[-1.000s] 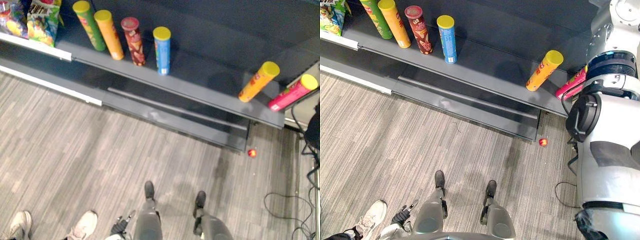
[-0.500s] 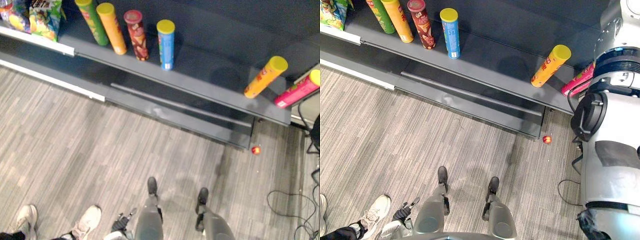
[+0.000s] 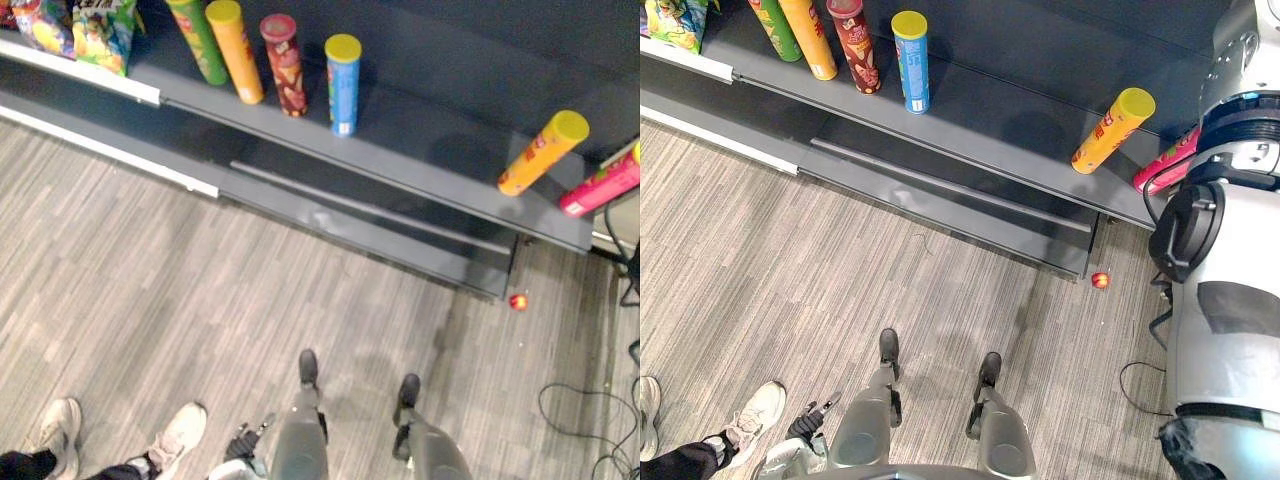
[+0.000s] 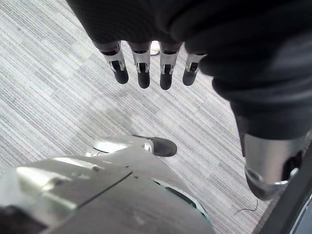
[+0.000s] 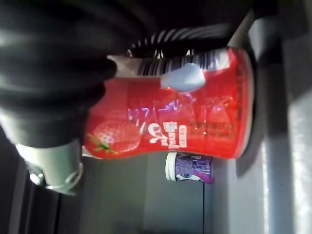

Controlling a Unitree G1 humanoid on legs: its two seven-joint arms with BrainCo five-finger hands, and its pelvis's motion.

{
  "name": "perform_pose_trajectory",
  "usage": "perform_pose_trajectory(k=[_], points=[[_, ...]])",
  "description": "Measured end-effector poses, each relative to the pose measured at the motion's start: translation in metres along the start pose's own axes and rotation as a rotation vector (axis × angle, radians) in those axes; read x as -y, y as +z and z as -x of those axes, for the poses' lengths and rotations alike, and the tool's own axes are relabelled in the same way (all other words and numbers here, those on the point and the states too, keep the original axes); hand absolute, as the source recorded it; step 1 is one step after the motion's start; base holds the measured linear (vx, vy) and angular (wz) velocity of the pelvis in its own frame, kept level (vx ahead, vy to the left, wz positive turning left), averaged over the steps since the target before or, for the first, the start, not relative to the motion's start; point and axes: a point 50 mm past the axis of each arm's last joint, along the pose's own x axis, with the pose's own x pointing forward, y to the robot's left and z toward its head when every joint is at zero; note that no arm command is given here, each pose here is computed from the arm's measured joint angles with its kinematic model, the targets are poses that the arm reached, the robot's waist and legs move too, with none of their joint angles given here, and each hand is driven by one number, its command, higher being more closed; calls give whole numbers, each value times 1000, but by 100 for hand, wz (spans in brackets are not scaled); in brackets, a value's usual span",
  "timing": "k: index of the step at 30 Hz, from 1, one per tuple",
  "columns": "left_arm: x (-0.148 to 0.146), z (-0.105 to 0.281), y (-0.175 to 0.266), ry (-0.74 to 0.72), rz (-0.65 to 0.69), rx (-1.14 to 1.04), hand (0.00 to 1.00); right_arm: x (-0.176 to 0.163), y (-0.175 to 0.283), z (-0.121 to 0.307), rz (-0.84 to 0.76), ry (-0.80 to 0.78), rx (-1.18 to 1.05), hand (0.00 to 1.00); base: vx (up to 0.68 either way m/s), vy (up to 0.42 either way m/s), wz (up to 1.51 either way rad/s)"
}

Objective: Put the gum and the chips on the shelf.

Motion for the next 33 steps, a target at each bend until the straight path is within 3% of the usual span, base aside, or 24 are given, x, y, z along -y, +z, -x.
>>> perform_pose_trajectory(k=[4,5,22,33], points=[[0,0,0,1,0,3,0,-3,3,0,8,10,9,100,0,0,0],[0,0,1,0,0,4,0,-4,4,-1,5,11,13,0,0,0,0],[2,-1,5,-4,2,21,0,-12,-2,3,42,44,4,0,7,-1,0],[2,0,-1,-9,-1,-9,0,-32,-58,33,55,136,-141,0,17,-13,-13]])
